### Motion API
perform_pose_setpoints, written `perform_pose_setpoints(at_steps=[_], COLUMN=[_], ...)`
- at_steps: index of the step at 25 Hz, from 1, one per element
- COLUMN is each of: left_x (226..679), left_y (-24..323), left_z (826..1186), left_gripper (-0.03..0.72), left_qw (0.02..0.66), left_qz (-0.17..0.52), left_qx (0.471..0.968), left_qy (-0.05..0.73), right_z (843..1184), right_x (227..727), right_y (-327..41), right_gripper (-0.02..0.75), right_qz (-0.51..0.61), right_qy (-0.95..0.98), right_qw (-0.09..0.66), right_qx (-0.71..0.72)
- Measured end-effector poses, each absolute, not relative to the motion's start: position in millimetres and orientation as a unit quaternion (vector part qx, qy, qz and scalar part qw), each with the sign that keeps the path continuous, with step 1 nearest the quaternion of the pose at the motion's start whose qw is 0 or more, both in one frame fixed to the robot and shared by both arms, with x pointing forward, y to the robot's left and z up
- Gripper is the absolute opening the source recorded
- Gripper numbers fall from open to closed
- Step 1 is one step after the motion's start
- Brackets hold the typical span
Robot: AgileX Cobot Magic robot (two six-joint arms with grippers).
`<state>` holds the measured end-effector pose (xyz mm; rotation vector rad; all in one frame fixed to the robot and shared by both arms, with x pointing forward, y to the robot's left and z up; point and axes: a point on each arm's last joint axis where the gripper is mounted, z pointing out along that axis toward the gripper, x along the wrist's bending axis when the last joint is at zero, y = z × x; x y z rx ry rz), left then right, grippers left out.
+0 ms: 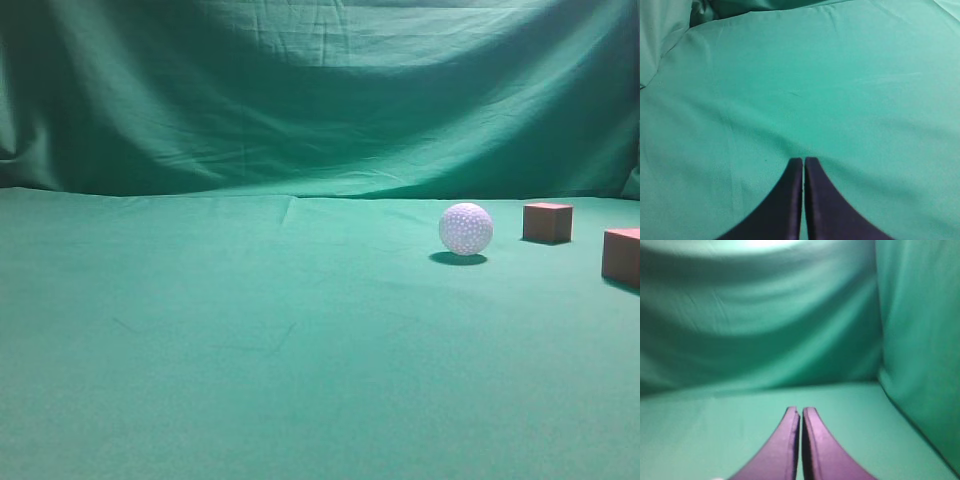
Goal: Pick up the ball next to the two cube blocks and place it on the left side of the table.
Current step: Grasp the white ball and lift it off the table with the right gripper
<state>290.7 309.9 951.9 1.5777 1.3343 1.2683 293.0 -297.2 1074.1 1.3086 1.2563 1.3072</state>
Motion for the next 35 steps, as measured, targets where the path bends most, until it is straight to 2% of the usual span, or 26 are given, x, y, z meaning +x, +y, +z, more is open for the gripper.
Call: perform_pose_setpoints(at_steps=[3,8,13,18,19,20,26,28,29,33,34,35], left_x=[291,291,291,291,291,291,291,291,291,291,291,291], left_y=[310,310,310,310,310,310,310,310,310,310,310,310], left_z=[952,952,952,952,952,952,952,952,952,952,952,952], left_gripper=[0.000,0.000,0.000,0.000,0.000,0.000,0.000,0.000,0.000,0.000,0.000,0.000], left_qw=[0.351,0.351,0.351,0.351,0.351,0.351,0.351,0.351,0.351,0.351,0.351,0.351], left_qz=[0.490,0.490,0.490,0.490,0.490,0.490,0.490,0.490,0.490,0.490,0.490,0.490], left_qx=[0.609,0.609,0.609,0.609,0.609,0.609,0.609,0.609,0.609,0.609,0.609,0.609], left_qy=[0.515,0.515,0.515,0.515,0.515,0.515,0.515,0.515,0.515,0.515,0.515,0.515], right_z=[1089,1079,1064,1048,1045,1041,1018,1010,1005,988,983,979], right_x=[312,356,393,435,445,455,505,519,525,550,556,562], right_y=[-296,-282,-243,-211,-207,-202,-181,-173,-170,-158,-155,-153], right_gripper=[0.000,0.000,0.000,0.000,0.050,0.050,0.496,0.592,0.615,0.601,0.553,0.537], right_qz=[0.450,0.313,0.293,0.272,0.268,0.264,0.239,0.242,0.241,0.241,0.240,0.243], right_qy=[0.549,0.668,0.761,0.799,0.801,0.803,0.814,0.813,0.813,0.821,0.822,0.824], right_qw=[0.375,0.261,0.144,0.108,0.104,0.103,0.079,0.063,0.055,0.040,0.041,0.046], right_qx=[0.596,0.623,0.560,0.526,0.525,0.524,0.523,0.526,0.527,0.517,0.514,0.510])
